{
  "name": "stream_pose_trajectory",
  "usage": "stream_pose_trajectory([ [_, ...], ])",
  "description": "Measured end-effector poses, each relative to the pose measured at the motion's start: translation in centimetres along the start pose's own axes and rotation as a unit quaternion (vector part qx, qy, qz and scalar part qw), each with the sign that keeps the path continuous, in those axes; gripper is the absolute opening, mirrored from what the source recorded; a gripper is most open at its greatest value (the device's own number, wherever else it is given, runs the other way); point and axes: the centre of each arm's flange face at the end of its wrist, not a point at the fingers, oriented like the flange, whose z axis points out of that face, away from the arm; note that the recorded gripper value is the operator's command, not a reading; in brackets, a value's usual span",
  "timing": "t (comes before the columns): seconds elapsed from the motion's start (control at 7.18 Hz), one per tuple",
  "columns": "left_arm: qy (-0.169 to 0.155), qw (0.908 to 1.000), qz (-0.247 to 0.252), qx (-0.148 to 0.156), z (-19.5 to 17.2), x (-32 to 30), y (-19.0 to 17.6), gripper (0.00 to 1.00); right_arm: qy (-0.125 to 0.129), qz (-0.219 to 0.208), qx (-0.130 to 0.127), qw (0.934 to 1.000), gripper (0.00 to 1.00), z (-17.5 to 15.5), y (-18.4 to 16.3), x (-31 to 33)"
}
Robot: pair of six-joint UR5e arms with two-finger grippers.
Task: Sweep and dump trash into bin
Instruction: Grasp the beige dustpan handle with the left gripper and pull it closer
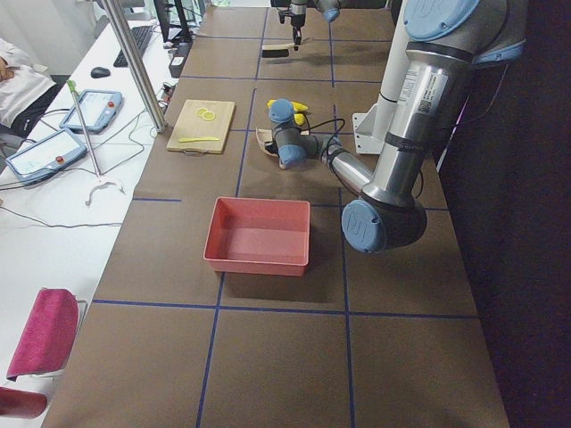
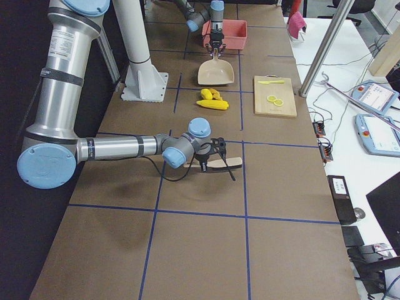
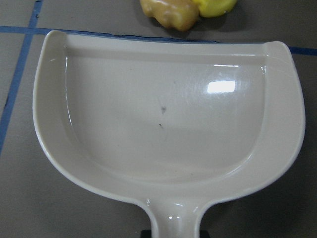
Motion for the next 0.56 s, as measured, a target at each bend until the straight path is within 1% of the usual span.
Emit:
stream_pose_trajectory([
  [0.14,-0.005,1.0,0.003,-0.003,-0.4,-0.6,0.3,0.02,-0.001,0.0,0.0,1.0,0.0,0.0,0.0,-0.1],
  [0.28,-0.006,0.9997,0.021,-0.007,-0.6,-0.9,0.4,0.01,-0.001,-0.001,0.0,1.0,0.0,-0.1,0.0,-0.1],
  [0.42,-0.004,0.9992,0.037,-0.014,-0.7,-1.1,0.1,0.01,-0.002,-0.001,0.001,1.0,0.0,-0.1,0.0,-0.2],
  [0.56,0.001,0.9989,0.04,-0.024,-0.6,-1.4,-0.9,0.01,-0.002,-0.001,0.001,1.0,0.0,-0.2,-0.1,-0.2],
])
